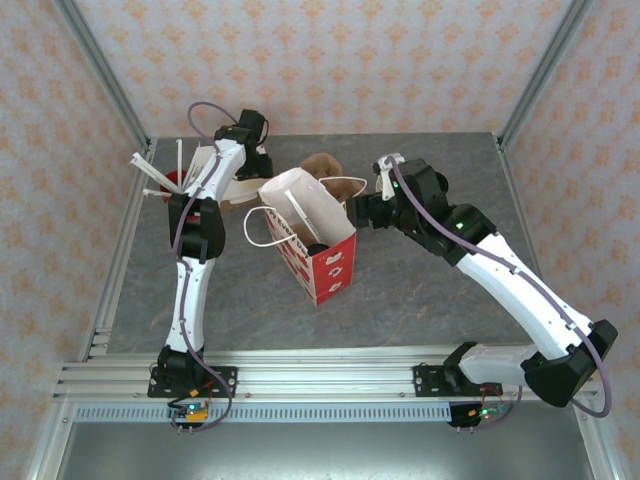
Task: Pack the takeout coffee
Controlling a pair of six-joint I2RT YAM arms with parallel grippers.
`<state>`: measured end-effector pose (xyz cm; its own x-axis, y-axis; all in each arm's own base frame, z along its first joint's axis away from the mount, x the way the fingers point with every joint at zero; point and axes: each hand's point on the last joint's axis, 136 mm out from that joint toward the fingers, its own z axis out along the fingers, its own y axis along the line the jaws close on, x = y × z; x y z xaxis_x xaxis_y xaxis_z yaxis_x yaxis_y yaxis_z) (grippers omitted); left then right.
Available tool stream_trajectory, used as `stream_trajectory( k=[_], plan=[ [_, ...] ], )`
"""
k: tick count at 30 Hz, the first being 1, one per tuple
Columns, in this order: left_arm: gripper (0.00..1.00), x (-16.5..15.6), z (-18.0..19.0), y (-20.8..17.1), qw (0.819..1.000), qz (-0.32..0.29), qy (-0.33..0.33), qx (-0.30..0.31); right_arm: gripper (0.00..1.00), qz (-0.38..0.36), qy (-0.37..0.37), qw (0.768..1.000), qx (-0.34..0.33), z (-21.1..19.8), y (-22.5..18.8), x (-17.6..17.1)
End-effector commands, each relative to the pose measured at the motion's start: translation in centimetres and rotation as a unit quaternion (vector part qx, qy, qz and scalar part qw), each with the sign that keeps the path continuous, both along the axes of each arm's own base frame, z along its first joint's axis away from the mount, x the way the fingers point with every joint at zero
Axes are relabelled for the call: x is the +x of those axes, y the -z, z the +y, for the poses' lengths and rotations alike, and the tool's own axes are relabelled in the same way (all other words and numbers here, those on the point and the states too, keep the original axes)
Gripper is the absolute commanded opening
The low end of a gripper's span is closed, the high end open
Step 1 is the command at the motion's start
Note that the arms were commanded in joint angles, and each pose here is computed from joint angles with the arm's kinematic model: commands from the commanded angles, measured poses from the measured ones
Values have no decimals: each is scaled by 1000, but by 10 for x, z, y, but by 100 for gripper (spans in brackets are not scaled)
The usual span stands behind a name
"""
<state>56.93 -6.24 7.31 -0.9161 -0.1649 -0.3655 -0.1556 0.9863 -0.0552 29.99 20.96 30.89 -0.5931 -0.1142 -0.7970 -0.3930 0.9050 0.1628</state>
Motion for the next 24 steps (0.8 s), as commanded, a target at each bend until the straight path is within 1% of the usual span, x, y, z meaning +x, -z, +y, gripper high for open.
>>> stream_trajectory(
  k=[1, 4, 15, 20, 24],
  plan=[
    [50, -4, -2, -2, 1000, 5, 9, 6, 86, -7, 7, 1000, 4, -2, -11, 0],
    [46, -5, -2, 2, 1000, 9, 9, 7, 86, -4, 5, 1000, 2, -1, -10, 0],
    [23, -9, 2, 9, 1000, 21, 6, 10, 86, -5, 5, 1000, 0, -2, -11, -1],
    [13, -5, 1, -4, 1000, 5, 6, 3, 86, -3, 6, 1000, -1, -3, -8, -1],
    [11, -2, 1, -19, 1000, -8, 5, 1, 86, -2, 6, 1000, -2, -3, -7, -2]
  ],
)
